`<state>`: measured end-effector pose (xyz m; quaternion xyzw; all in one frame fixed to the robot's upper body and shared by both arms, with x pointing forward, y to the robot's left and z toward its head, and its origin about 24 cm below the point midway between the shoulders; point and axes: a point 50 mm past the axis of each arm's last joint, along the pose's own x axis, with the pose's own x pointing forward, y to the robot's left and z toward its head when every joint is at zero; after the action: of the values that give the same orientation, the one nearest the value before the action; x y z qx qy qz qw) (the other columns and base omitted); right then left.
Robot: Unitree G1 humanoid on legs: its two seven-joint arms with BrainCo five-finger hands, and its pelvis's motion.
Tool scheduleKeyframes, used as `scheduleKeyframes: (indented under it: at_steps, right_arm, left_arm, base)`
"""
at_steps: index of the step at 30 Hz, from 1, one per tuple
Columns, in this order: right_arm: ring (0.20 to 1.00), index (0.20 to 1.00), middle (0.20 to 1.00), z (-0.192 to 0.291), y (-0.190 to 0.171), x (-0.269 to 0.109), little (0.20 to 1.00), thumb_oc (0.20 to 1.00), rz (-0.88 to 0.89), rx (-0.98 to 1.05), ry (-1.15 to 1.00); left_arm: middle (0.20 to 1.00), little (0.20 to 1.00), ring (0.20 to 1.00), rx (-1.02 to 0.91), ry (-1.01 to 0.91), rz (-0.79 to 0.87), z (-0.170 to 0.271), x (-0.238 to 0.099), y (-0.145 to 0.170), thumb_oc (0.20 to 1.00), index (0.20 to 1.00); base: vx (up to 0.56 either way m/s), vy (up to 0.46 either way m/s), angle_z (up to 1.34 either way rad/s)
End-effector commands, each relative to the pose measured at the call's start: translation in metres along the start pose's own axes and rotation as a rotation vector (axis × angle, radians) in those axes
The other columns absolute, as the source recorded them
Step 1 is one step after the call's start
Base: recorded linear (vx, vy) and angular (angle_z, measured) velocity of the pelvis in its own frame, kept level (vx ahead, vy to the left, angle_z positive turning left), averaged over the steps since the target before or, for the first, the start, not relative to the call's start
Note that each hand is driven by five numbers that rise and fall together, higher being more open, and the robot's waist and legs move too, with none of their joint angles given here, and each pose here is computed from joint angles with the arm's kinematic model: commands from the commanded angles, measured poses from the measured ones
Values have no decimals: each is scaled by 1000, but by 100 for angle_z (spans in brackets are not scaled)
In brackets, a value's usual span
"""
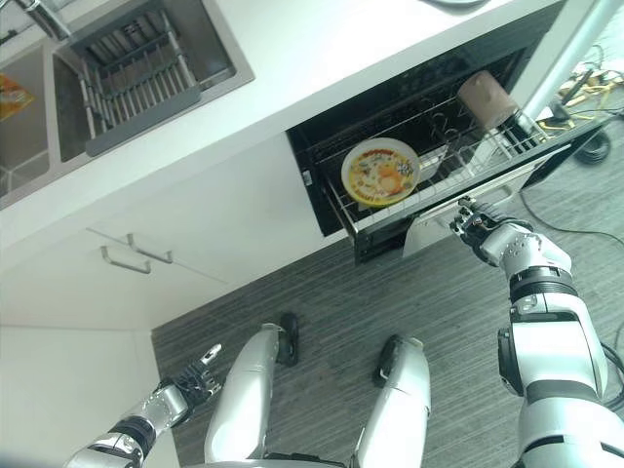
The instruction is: Place the dishes in the dishwasher.
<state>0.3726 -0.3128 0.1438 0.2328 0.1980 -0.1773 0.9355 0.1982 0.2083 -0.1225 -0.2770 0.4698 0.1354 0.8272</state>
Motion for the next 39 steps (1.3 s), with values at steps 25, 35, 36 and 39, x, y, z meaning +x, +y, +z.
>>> scheduleKeyframes:
  at_steps: [25, 35, 36, 39]
  right_arm:
    - [200, 200, 200, 183, 69, -103, 200, 200, 127, -32, -654]
    - [200, 200, 200, 173, 46, -91, 200, 200, 42, -171, -654]
    - [200, 200, 200, 169, 42, -88, 200, 200, 42, -184, -645]
    - [200, 200, 200, 119, 14, -54, 200, 200, 130, -163, -526]
  left_arm:
    - [1000, 1000, 1000, 161, -84, 82, 33, -44, 89, 1000, 1000]
    - [1000, 1000, 1000, 273, -160, 48, 46, -48, 86, 1000, 1000]
    - [1000, 1000, 1000, 277, -176, 37, 47, -47, 84, 1000, 1000]
    - [1000, 1000, 1000, 219, -261, -21, 60, -46, 65, 1000, 1000]
  base:
    - [89, -28, 18]
    - [-21, -82, -3]
    - [-57, 35, -4]
    - [-56, 96, 5]
